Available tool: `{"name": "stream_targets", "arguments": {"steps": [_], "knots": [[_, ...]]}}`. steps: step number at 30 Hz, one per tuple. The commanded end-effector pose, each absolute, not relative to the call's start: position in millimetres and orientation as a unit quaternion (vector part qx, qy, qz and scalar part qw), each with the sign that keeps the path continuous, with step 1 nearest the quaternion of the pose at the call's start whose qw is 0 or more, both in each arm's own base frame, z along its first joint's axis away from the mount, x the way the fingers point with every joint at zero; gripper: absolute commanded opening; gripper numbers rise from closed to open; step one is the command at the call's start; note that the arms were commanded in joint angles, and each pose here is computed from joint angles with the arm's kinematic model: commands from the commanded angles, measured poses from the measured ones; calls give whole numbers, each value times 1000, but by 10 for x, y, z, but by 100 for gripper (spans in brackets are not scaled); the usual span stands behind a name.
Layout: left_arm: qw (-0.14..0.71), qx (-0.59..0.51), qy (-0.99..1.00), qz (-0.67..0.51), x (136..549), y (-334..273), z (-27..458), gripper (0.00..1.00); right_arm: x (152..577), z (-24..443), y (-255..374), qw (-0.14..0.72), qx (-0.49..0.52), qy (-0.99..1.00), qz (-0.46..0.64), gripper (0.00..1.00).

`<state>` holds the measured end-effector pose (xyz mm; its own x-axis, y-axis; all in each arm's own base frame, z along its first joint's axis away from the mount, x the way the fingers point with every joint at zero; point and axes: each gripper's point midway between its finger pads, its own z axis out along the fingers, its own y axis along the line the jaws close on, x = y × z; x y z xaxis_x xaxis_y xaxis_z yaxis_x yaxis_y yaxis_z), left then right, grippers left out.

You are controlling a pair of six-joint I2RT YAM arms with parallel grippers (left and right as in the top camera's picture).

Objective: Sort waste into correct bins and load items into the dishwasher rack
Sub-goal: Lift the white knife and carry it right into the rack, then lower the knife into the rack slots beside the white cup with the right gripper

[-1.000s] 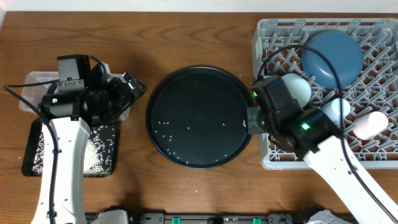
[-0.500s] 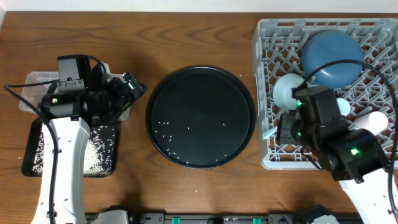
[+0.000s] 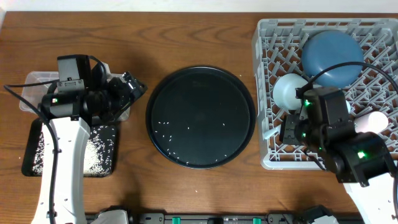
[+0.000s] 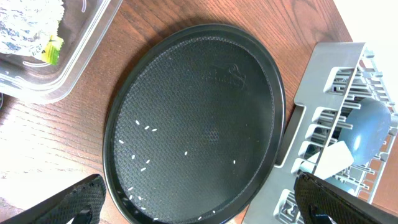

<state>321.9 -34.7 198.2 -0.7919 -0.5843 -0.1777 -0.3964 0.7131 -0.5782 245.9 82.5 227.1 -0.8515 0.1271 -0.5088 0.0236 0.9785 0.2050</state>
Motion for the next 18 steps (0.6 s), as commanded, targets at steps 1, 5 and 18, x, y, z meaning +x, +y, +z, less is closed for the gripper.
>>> {"name": "stream_targets", "arguments": {"steps": [1, 5, 18], "knots": [[179, -269, 910, -260, 3232, -318, 1982, 98, 2469, 2521, 817, 308, 29, 945, 109, 1], [179, -269, 910, -260, 3232, -318, 1982, 98, 2449, 2644, 810, 325, 25, 938, 114, 1], [179, -269, 910, -260, 3232, -318, 1982, 98, 2340, 2585, 639, 311, 38, 947, 72, 1]]}}
